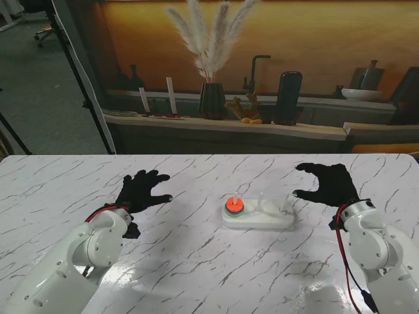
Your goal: Move the three rings of the Hanoi Tower from the left rod to the right rod
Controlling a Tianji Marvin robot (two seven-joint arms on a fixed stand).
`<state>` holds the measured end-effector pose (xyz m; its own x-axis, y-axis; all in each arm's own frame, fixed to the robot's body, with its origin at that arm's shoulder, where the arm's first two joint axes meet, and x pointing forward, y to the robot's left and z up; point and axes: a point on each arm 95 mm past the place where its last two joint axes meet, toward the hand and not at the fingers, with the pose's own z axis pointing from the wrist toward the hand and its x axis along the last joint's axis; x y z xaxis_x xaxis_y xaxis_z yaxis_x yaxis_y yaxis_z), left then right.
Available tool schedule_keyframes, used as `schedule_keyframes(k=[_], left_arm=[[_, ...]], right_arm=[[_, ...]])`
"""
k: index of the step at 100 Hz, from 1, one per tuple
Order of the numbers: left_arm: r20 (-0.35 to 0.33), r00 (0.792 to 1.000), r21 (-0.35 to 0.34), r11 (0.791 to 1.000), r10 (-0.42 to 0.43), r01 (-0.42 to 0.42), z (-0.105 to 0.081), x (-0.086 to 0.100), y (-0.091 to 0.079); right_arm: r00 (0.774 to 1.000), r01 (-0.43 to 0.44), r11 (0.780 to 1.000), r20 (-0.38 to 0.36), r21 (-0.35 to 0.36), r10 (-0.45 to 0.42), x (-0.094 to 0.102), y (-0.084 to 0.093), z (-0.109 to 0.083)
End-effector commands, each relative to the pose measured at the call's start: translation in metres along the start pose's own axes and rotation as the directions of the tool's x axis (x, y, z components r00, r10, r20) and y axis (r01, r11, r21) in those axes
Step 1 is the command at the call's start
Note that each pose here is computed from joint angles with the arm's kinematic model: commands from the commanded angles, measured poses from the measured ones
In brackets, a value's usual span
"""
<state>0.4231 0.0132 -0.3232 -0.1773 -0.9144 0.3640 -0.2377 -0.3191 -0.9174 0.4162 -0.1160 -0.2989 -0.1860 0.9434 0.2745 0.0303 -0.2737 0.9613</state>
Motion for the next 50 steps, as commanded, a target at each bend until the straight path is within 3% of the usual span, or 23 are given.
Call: schedule_keyframes(k=[1, 26, 50], left_arm=[[-0.016, 1.000, -0.019, 1.000, -0.009, 0.008, -0.001, 0.003, 0.006], [-0.018, 1.000, -0.020, 1.000, -0.008, 0.008, -0.001, 0.003, 0.006], [-0.016, 1.000, -0.027, 1.000, -0.013, 0.012, -0.002, 0.003, 0.009]], right_arm=[[1.000, 0.022, 0.999, -0.012, 0.042, -0.022, -0.006, -0.007, -0.005], [0.998, 0.057, 0.990, -0.041, 0.133, -0.052, -0.017, -0.019, -0.007], [0.996, 0.013, 0.976, -0.084, 0.218, 0.006, -0.025, -0.034, -0.006]])
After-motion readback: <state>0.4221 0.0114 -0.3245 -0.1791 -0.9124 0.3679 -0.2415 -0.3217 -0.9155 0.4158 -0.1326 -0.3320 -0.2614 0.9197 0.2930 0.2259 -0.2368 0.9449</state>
